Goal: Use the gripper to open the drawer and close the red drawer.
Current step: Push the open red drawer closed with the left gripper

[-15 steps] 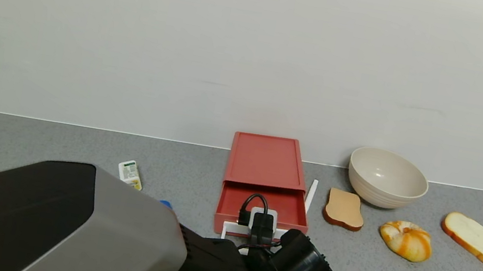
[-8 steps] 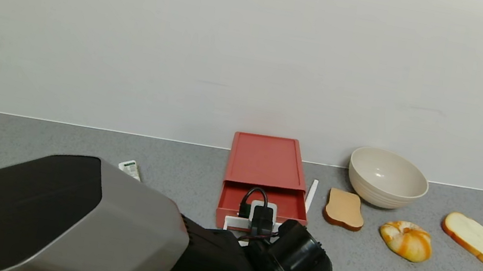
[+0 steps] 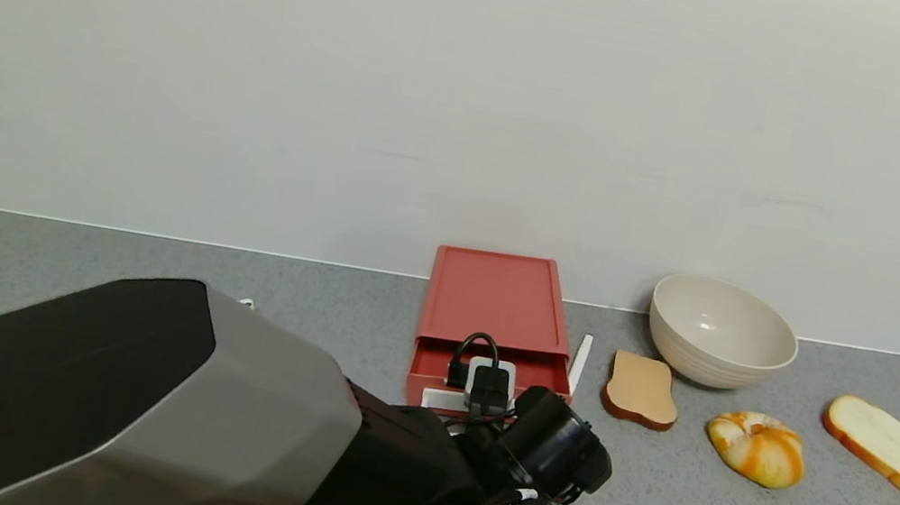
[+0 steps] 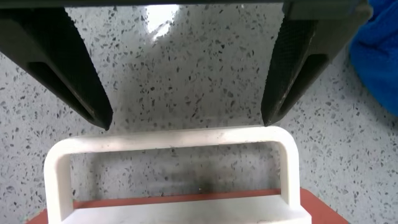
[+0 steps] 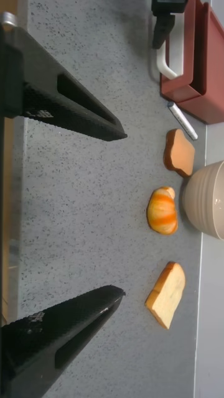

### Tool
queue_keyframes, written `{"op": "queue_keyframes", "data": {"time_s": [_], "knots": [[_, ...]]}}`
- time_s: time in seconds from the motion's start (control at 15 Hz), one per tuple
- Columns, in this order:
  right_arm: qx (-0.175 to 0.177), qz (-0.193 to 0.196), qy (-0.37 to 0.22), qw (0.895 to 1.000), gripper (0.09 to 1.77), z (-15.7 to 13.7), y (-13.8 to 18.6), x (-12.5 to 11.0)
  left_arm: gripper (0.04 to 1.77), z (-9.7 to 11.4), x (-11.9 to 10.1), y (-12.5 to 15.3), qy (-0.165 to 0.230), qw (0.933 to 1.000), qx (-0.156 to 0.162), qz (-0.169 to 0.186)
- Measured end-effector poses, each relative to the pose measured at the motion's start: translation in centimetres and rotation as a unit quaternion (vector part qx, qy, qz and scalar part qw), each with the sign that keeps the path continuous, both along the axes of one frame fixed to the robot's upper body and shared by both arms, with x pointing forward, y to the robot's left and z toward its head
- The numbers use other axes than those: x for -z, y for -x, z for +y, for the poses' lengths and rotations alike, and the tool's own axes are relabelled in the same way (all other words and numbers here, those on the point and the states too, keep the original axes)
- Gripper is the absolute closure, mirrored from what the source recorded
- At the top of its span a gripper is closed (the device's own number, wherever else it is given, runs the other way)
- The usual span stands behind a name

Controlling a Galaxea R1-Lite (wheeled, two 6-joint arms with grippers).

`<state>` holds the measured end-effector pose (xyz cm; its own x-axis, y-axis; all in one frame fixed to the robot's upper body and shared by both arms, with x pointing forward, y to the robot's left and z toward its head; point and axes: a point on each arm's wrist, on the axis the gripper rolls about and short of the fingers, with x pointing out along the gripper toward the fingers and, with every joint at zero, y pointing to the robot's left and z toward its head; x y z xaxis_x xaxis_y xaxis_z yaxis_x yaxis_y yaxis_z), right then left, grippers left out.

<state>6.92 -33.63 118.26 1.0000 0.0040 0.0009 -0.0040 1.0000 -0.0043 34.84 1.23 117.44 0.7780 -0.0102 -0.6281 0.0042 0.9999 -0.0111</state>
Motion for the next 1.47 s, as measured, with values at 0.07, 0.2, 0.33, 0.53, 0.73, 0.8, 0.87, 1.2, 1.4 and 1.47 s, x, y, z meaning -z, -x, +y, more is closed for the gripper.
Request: {"op": "queue_keyframes", "data": {"time_s": [0.07,0.2,0.33,0.53,0.73,0.8,0.87,1.2,1.4,1.47], "knots": [[0.0,0.0,0.0,1.0,0.15,0.0,0.0,0.0,0.09,0.0,0.0,-0.2,-0.001,1.0,0.0,0.0],[0.0,0.0,0.0,1.0,0.15,0.0,0.0,0.0,0.09,0.0,0.0,-0.5,-0.003,1.0,0.001,-0.002],[0.0,0.0,0.0,1.0,0.15,0.0,0.0,0.0,0.09,0.0,-0.2,-1.0,-0.005,1.0,0.002,-0.005],[0.0,0.0,0.0,1.0,0.15,0.0,0.0,0.0,0.09,0.1,-0.2,-1.8,-0.008,0.9999,0.0,-0.009],[0.0,0.0,0.0,1.0,0.15,0.0,0.0,0.0,0.09,0.2,-0.3,-2.8,-0.011,0.9999,-0.004,-0.013],[0.0,0.0,0.0,1.0,0.15,0.0,0.0,0.0,0.09,0.2,-0.3,-3.0,-0.011,0.9998,-0.005,-0.014],[0.0,0.0,0.0,1.0,0.15,0.0,0.0,0.0,0.09,0.2,-0.3,-3.1,-0.012,0.9998,-0.003,-0.014],[0.0,0.0,0.0,1.0,0.15,0.0,0.0,0.0,0.09,0.3,-0.5,-4.0,-0.013,0.9997,-0.001,-0.018],[0.0,0.0,0.0,1.0,0.15,0.0,0.0,0.0,0.09,0.5,-0.8,-4.6,-0.007,0.9998,0.004,-0.016],[0.0,0.0,0.0,1.0,0.15,0.0,0.0,0.0,0.09,0.5,-0.8,-4.7,-0.008,0.9998,0.004,-0.017]]}}
